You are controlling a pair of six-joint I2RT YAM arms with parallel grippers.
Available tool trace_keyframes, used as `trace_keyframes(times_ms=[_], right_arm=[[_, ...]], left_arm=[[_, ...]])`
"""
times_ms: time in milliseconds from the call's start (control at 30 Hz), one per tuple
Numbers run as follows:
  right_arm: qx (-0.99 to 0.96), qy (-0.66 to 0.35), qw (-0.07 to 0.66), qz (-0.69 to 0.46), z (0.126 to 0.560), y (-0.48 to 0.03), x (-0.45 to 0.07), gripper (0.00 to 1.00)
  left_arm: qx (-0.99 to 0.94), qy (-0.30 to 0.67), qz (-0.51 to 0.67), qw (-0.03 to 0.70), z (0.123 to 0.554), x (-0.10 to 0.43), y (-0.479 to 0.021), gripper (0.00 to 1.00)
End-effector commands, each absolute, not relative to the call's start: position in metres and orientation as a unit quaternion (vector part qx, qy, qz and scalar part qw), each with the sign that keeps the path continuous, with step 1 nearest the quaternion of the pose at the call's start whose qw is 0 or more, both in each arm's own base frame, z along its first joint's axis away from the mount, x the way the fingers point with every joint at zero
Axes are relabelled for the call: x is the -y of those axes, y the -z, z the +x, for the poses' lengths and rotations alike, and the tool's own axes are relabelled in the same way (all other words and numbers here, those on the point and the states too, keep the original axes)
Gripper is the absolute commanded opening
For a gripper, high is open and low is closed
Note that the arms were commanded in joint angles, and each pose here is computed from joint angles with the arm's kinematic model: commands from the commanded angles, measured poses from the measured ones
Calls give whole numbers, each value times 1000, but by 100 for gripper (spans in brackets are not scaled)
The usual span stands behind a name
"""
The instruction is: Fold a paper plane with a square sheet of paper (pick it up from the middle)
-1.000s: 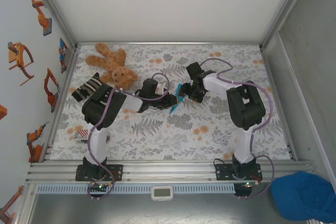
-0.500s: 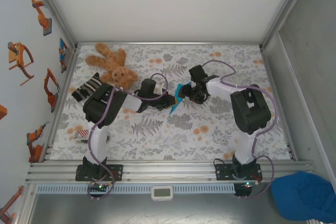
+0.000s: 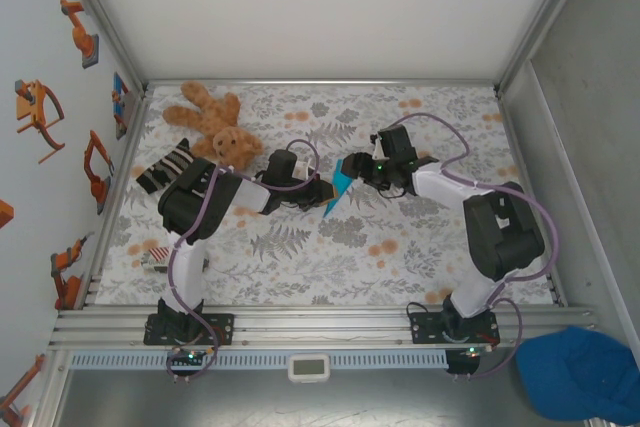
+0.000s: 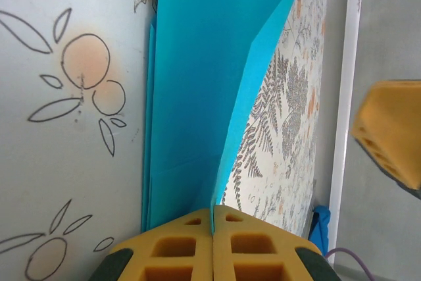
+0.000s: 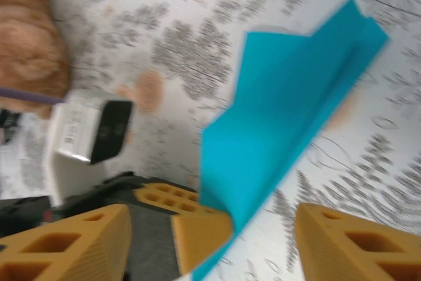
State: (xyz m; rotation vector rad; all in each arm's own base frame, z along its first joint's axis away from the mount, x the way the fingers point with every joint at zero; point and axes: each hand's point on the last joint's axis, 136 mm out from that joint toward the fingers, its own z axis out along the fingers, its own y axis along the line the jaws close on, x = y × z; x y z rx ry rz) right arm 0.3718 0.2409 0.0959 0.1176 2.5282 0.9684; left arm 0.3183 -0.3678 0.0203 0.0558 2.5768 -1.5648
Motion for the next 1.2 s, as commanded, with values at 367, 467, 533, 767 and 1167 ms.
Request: trace_keyframes(times_ms=[367, 467, 533, 767, 1167], right_arm=[[-864, -465, 191, 36, 387, -72, -271, 32], [-865, -468, 180, 38, 390, -61, -274, 30], [-865, -469, 176, 38, 391, -56, -275, 29], [-868, -467, 166, 38, 392, -47, -275, 29], [-874, -458, 154, 45, 392, -38, -275, 29]], left_arm=[[-890, 454, -45, -16, 299, 338, 31, 5], [-890, 454, -46, -18, 299, 339, 32, 5], [-889, 454, -47, -19, 299, 339, 32, 5], [-889, 454, -48, -21, 299, 338, 32, 7], [-892, 448, -48, -22, 297, 335, 37, 13]])
